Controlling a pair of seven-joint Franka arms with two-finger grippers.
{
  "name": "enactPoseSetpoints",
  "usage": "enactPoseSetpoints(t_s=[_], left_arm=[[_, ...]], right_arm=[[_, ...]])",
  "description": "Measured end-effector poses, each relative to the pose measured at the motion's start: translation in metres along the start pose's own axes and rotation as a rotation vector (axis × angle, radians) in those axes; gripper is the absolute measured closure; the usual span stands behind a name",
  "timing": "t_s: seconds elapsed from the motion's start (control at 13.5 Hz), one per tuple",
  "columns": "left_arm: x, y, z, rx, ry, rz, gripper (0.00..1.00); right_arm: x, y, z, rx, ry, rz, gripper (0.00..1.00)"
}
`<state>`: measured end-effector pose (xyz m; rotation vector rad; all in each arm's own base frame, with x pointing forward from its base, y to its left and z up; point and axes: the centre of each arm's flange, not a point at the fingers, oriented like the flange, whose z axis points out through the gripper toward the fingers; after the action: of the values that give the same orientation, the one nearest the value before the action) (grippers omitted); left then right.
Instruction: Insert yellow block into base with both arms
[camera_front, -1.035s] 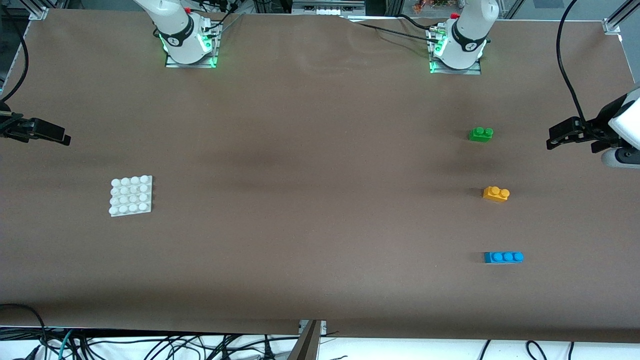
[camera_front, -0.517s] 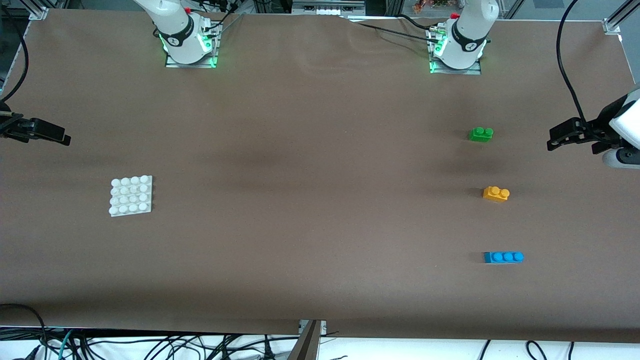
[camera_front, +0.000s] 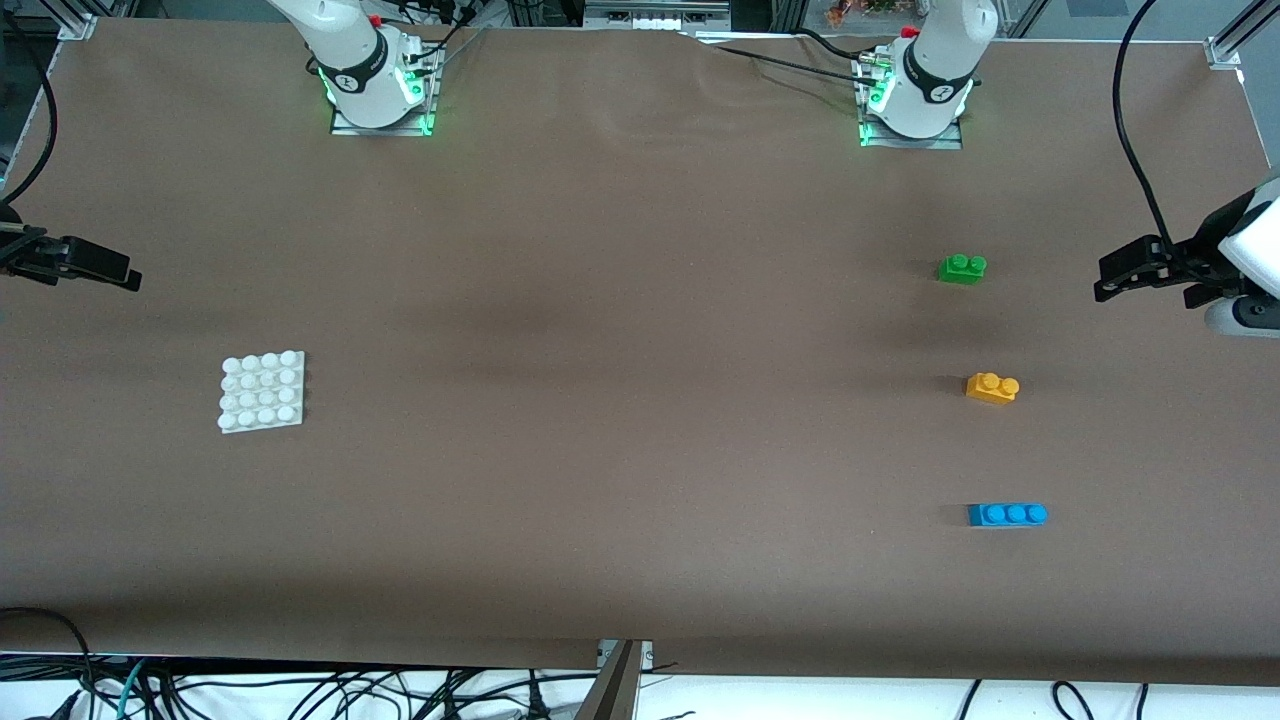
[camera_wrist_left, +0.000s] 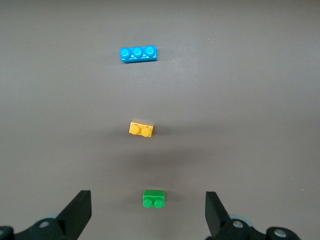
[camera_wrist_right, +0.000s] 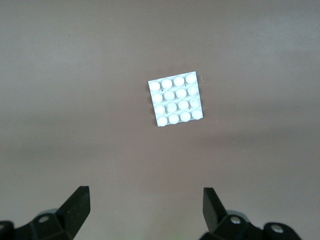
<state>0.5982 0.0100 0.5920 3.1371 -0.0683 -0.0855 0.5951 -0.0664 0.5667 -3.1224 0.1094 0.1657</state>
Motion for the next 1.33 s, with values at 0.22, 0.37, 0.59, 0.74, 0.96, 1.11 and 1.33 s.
enactPoseSetpoints(t_s=[0.22,0.37,0.59,0.74,0.96,1.11,1.33], left_arm=[[0.0,0.005,0.0,0.0,0.0,0.009,0.0],[0.0,0.007,0.0,0.0,0.0,0.012,0.0],[0.001,0.007,0.0,0.0,0.004,0.012,0.0],[0.001,0.007,0.0,0.0,0.005,0.012,0.0],[0.001,0.012,0.0,-0.001,0.006,0.021,0.0],[0.001,0.016,-0.001,-0.002,0.006,0.029,0.0],[0.002,0.015,-0.001,-0.001,0.017,0.027,0.0]], right_arm=[[0.0,0.0,0.0,0.0,0.0,0.0,0.0],[0.0,0.0,0.0,0.0,0.0,0.0,0.0],[0.0,0.0,0.0,0.0,0.0,0.0,0.0],[0.0,0.0,0.0,0.0,0.0,0.0,0.0],[0.0,0.0,0.0,0.0,0.0,0.0,0.0],[0.0,0.0,0.0,0.0,0.0,0.0,0.0],[0.0,0.0,0.0,-0.002,0.0,0.0,0.0]])
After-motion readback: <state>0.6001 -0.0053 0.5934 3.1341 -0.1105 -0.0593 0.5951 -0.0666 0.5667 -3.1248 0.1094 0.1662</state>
